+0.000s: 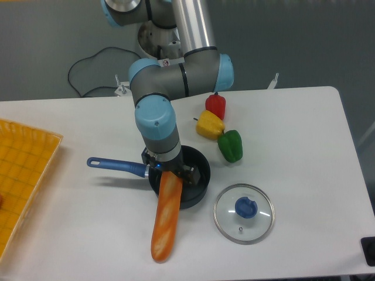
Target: Place the long bread in the pot
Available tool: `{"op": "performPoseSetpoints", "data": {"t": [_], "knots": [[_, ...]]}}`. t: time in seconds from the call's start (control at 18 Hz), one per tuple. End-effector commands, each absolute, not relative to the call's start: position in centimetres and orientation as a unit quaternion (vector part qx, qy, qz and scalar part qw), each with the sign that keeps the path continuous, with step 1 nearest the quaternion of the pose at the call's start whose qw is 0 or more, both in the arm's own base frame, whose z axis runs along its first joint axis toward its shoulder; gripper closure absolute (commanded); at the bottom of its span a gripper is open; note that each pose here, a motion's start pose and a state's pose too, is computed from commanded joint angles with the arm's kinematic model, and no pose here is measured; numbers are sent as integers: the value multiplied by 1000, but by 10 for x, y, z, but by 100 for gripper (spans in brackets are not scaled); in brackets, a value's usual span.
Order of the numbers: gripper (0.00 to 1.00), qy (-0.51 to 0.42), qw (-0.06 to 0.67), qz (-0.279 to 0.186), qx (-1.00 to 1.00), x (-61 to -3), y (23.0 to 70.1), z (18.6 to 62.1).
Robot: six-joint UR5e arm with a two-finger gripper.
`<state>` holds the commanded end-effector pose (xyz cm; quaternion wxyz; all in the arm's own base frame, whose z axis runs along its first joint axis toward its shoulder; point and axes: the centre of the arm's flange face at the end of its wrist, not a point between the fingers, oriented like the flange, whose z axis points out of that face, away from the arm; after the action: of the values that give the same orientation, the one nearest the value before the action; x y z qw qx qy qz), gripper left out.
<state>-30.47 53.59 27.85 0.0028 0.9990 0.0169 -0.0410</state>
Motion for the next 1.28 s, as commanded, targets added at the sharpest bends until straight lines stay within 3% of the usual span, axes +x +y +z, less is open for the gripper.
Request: {"op": "performPoseSetpoints", "data": {"t": [0.11, 0.28, 0.56, 1.28], "knots": [[44, 16, 4, -42, 999, -305, 536, 278], [70, 16, 7, -47, 999, -305, 535, 280], [97, 18, 9, -44, 999, -304, 532, 284], [100, 18, 23, -26, 999, -331, 454, 347]]}}
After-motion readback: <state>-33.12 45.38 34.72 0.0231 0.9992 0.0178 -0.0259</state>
